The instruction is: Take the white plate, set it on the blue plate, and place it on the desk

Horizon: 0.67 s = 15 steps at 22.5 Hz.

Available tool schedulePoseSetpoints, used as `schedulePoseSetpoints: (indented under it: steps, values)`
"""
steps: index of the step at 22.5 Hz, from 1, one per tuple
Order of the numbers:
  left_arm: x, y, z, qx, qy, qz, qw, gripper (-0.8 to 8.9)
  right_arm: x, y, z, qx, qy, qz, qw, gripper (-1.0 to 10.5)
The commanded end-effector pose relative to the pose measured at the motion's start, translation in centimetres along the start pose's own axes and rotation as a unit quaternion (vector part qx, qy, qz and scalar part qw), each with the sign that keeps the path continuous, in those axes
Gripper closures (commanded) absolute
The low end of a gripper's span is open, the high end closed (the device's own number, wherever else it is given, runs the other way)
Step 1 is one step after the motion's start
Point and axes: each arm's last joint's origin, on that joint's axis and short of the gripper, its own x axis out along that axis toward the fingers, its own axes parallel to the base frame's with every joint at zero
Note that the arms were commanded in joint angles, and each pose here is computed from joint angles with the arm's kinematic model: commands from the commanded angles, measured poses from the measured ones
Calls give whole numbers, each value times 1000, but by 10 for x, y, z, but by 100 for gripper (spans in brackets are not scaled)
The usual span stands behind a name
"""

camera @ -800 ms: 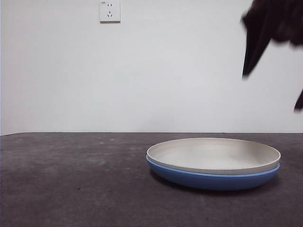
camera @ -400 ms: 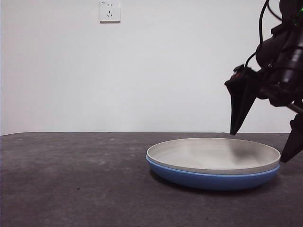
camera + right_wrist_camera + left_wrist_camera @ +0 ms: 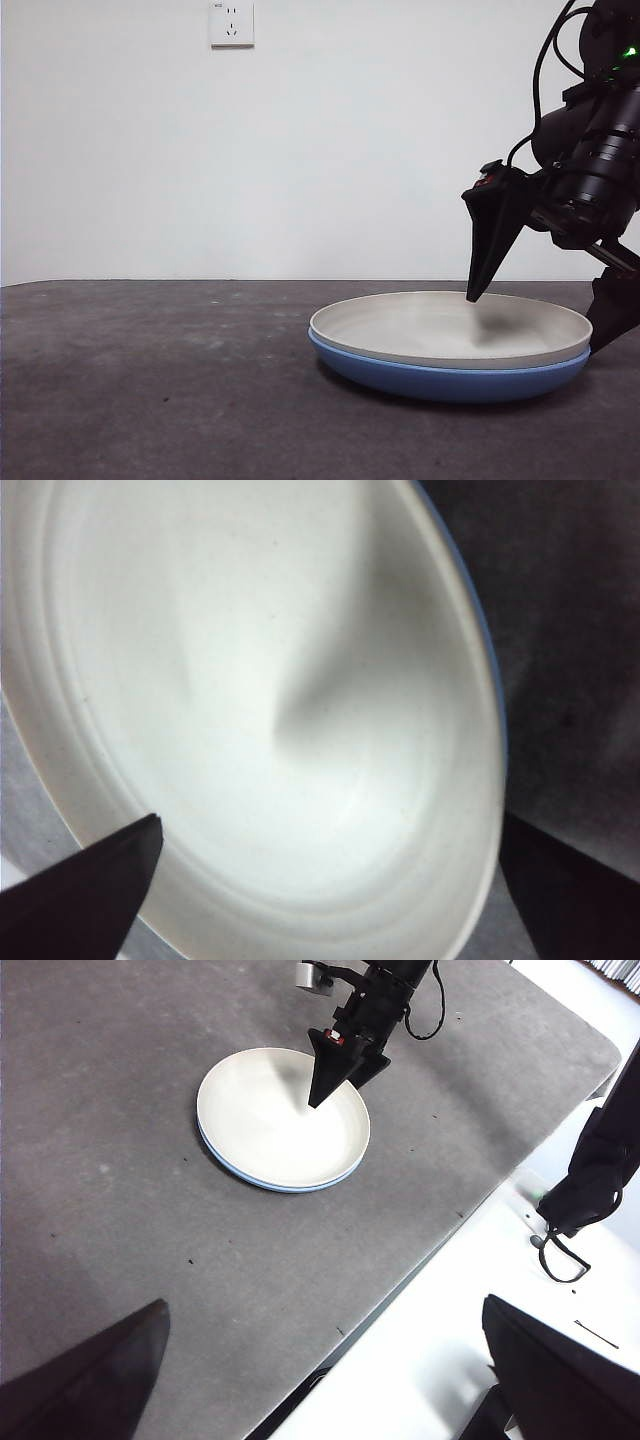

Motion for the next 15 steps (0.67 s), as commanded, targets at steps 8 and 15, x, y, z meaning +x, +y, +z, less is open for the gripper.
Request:
schedulePoseSetpoints:
  steps: [8, 15]
  values:
    - [-2, -1, 3, 1, -8, -1, 1000, 312, 9, -9, 8, 7, 5, 0, 1000, 576]
    - [-2, -1, 3, 2, -8, -1, 1000, 312, 9, -11, 8, 17, 4, -35, 999, 888]
